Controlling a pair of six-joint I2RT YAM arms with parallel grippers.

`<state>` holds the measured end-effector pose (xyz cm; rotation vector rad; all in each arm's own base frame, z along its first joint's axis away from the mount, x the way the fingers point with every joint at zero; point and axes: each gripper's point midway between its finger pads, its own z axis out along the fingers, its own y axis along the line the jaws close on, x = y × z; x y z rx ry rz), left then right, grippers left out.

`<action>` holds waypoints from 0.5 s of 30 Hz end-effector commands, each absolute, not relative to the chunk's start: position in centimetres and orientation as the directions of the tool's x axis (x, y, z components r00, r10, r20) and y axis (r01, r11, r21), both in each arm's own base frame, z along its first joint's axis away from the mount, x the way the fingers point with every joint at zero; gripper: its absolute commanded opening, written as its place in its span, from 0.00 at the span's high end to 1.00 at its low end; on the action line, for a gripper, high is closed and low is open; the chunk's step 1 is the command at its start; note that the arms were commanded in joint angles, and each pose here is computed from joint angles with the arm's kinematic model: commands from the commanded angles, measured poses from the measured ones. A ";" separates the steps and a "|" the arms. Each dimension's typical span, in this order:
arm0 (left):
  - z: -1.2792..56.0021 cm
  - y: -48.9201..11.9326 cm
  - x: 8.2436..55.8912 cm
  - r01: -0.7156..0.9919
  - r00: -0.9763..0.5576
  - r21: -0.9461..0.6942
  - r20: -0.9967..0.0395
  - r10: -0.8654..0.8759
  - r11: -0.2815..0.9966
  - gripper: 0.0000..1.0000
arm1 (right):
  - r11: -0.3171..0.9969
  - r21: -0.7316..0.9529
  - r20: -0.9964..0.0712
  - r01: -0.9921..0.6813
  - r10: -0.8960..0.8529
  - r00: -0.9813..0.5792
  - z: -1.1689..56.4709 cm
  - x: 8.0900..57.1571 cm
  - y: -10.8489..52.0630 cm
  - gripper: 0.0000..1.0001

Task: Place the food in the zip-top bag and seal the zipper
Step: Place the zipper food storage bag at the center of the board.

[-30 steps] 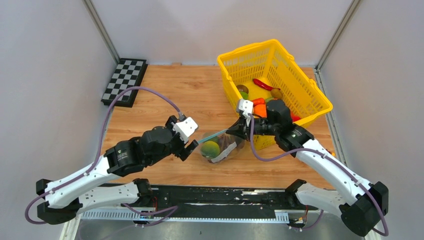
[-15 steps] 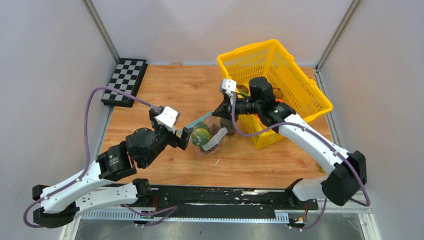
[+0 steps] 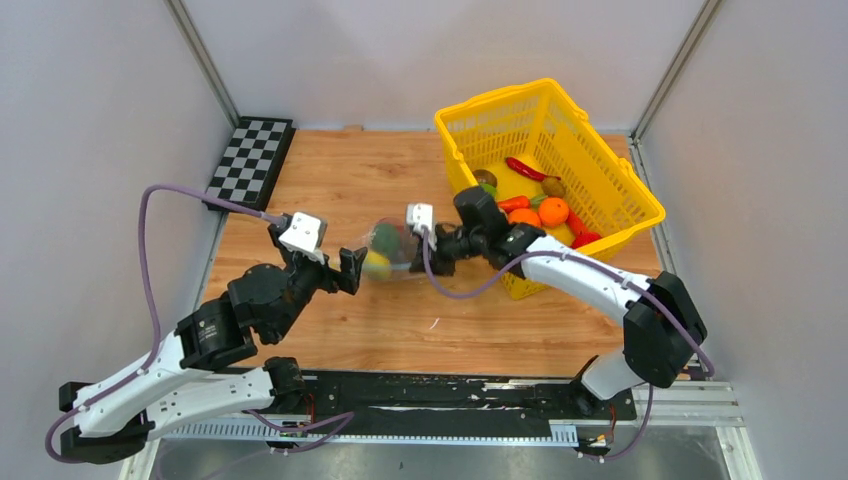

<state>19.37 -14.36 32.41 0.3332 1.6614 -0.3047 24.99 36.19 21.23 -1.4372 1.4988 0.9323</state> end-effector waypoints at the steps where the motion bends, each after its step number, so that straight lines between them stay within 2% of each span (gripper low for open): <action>1: 31.9 -14.9 20.0 0.368 -0.124 -0.014 -0.992 0.033 0.930 0.00 | -0.079 -0.026 -0.908 -0.997 -0.415 0.057 18.6 18.6 35.8 0.87; 3: 31.6 -15.2 20.3 0.366 -0.133 -0.002 -0.990 0.050 0.931 0.00 | -0.083 -0.003 -0.903 -0.997 -0.428 0.038 18.2 17.5 35.3 0.69; 4: 31.5 -15.4 20.5 0.366 -0.139 -0.002 -0.989 0.053 0.931 0.00 | -0.071 0.002 -0.903 -0.997 -0.429 0.029 18.5 17.3 35.0 0.57; 5: 31.3 -15.5 20.7 0.366 -0.149 -0.003 -0.987 0.055 0.931 0.00 | -0.063 -0.001 -0.903 -0.998 -0.430 0.028 18.8 17.2 34.7 0.51; 7: 30.7 -15.6 21.1 0.362 -0.170 -0.014 -0.984 0.052 0.932 0.00 | -0.049 -0.027 -0.912 -0.998 -0.409 0.045 20.1 17.1 34.4 0.47; 11: 29.5 -15.5 22.0 0.351 -0.213 -0.048 -0.977 0.029 0.935 0.00 | -0.003 -0.073 -0.930 -0.997 -0.360 0.069 21.9 17.7 34.4 0.46; 15: 27.1 -15.7 23.1 0.324 -0.287 -0.091 -0.958 0.006 0.942 0.00 | 0.211 -0.038 -0.931 -0.977 -0.364 -0.042 21.0 21.1 34.6 0.48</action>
